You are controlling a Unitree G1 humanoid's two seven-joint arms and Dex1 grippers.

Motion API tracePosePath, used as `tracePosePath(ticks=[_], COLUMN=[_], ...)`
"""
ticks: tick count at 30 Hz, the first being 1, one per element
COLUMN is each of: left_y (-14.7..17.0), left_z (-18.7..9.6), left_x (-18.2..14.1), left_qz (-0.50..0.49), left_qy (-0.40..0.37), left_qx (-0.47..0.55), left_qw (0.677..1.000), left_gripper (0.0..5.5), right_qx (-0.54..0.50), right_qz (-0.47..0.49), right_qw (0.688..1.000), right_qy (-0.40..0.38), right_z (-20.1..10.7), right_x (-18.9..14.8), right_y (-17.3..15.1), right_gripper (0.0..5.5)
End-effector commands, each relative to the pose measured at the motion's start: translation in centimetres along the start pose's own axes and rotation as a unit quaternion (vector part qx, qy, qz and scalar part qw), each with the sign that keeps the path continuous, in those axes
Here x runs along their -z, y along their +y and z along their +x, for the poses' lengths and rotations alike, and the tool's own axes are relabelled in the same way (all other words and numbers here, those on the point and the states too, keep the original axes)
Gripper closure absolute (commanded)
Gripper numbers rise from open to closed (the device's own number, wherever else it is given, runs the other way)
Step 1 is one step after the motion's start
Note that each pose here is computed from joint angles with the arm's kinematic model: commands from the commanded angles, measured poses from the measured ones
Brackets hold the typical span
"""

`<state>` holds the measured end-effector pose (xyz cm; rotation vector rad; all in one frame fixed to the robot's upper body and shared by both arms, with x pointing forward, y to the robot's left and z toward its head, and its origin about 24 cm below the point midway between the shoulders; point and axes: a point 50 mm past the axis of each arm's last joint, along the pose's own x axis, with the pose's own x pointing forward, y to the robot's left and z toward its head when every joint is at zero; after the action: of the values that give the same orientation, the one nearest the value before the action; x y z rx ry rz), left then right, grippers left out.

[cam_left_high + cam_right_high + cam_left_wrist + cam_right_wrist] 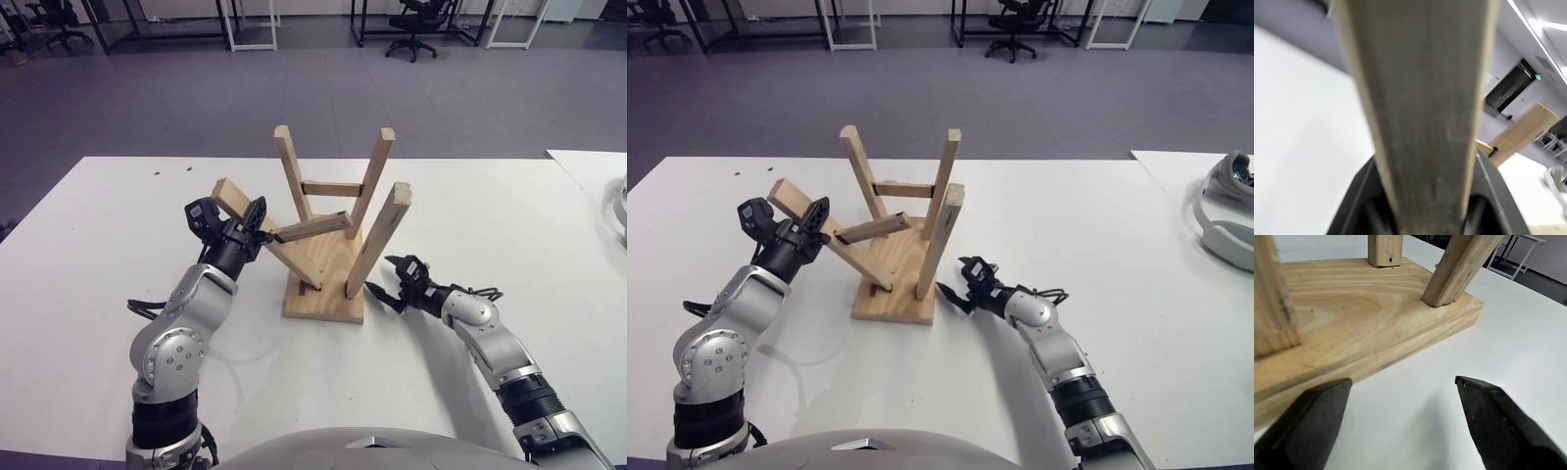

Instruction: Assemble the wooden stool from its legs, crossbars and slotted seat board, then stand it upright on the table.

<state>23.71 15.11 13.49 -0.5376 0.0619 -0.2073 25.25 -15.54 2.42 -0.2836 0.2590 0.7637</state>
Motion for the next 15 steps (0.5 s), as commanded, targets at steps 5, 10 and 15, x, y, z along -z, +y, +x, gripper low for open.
tracePosePath(ticks=[5,10,15], left_y=[2.1,2.2,1.5], left_z=[-0.9,-1.2,-1.5], left_x=[-1.2,-1.3,-0.7], left_qz=[0.017,0.009,0.027], left_qy=[-0.013,0.016,0.048], left_qx=[-0.055,-0.056,-0.063], left_qw=[0.998,0.998,0.996], left_gripper=[4.49,4.49,4.49], right_qx=[0.038,0.066,0.073], right_qz=[0.0,-0.002,-0.007], right_qw=[0.999,0.998,0.997], right_qy=[0.01,0.012,0.012], right_z=[-0.6,-1.1,-0.9], right_x=[0.5,0.7,0.7], right_y=[-0.6,-1.2,-1.0], right_gripper=[1.54,1.54,1.54])
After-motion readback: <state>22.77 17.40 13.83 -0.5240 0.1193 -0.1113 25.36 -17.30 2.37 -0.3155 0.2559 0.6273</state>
